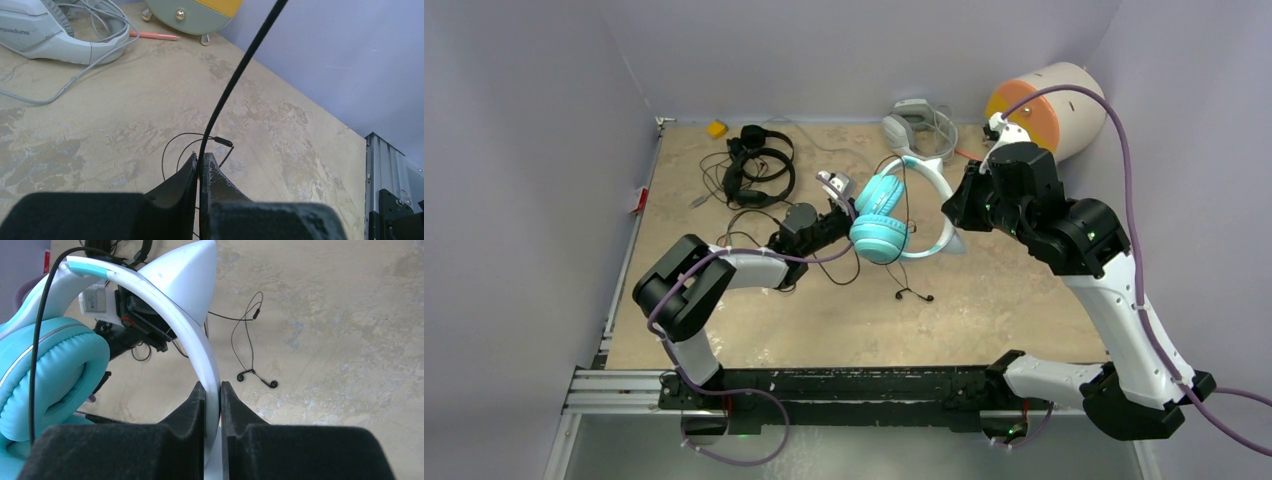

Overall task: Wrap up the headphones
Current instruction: Wrap the headphones cable around the headphones.

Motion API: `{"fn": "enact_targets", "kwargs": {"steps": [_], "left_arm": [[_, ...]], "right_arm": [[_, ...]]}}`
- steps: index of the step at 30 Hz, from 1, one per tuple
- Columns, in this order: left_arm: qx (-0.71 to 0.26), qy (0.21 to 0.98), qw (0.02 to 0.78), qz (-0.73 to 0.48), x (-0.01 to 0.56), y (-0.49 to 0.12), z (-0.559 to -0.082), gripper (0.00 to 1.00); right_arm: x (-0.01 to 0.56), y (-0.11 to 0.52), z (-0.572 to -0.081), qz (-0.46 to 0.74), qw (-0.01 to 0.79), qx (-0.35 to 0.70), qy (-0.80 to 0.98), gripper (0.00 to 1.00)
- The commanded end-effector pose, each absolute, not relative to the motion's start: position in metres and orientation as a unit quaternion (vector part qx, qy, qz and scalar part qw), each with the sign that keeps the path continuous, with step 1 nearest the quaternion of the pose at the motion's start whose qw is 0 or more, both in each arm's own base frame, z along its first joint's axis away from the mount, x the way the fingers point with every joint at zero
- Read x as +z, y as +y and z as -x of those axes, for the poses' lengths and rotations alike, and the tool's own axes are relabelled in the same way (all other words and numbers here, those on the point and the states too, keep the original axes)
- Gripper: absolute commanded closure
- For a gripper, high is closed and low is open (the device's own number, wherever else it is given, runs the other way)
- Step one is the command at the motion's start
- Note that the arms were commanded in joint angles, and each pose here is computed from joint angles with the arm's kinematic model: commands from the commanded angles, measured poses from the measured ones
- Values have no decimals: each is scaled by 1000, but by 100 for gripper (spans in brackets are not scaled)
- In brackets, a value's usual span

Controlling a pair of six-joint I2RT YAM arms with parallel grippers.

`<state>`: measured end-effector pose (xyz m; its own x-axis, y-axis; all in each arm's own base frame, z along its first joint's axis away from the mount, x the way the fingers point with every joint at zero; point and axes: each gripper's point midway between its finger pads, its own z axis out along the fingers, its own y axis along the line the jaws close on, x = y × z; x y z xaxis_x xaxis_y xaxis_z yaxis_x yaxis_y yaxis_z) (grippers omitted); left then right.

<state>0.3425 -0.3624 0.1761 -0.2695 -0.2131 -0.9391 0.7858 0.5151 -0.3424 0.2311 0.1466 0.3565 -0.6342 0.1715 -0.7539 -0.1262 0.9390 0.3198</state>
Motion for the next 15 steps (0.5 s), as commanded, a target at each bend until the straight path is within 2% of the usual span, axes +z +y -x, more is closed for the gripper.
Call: {"fn": "enact_targets", "kwargs": {"steps": [1,9,15], "left_arm": [[-460,652,564,-215,181,-363,-337,100],[-474,673,532,-199,169,-365,-313,100],[-508,669,511,-184,171,-371,-284,100]], "right_arm": [[387,135,-243,-90,480,183,853,100],[379,107,-279,-219,506,98,828,100],[364,100,-299,-300,513,83,800,100]]}}
